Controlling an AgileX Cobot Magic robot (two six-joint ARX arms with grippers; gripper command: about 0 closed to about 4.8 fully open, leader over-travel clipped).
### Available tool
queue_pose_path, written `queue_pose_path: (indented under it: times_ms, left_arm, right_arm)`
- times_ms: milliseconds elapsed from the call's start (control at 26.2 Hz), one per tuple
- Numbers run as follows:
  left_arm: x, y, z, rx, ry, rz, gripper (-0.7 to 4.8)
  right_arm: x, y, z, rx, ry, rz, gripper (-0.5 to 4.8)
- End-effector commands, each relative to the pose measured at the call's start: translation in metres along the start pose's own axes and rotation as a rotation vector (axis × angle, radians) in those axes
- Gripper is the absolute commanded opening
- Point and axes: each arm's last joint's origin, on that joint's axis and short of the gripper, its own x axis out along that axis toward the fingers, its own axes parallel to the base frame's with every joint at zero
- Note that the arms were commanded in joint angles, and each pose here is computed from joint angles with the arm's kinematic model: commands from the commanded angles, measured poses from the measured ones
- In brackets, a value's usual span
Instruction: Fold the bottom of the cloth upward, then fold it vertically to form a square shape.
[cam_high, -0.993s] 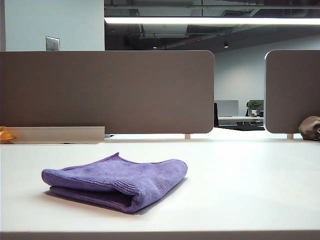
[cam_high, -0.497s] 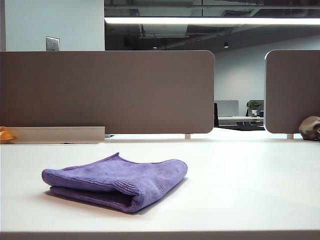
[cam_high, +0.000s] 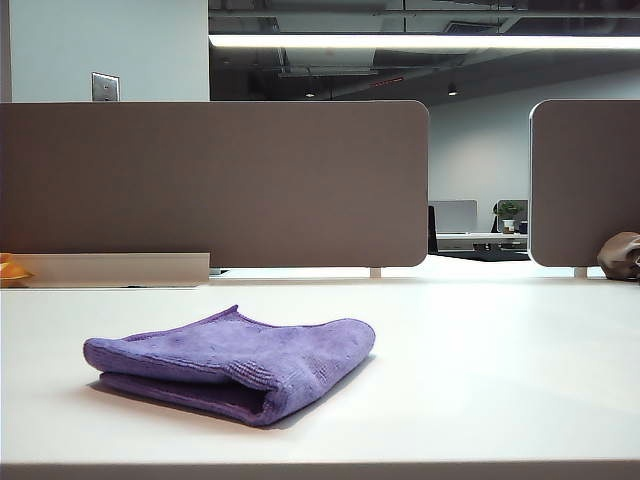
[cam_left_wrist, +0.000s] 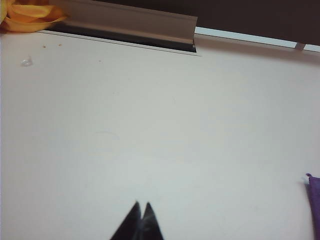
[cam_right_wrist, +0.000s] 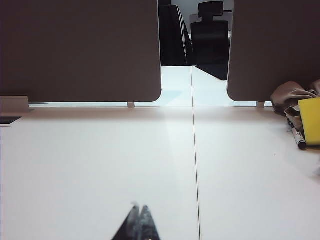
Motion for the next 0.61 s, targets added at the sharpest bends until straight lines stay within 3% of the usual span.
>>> queue_pose_path:
  times_ms: [38, 611]
  left_arm:
    - [0.0, 0.0, -0.001, 0.004, 0.0, 0.004, -0.03]
    - [0.0, 0.0, -0.001, 0.004, 0.0, 0.004, -0.03]
  right_arm:
    - [0.0, 0.0, -0.002, 0.002, -0.002, -0.001, 0.0]
    - [0.0, -0.001, -0.014, -0.007, 0.129, -0.006, 0.0]
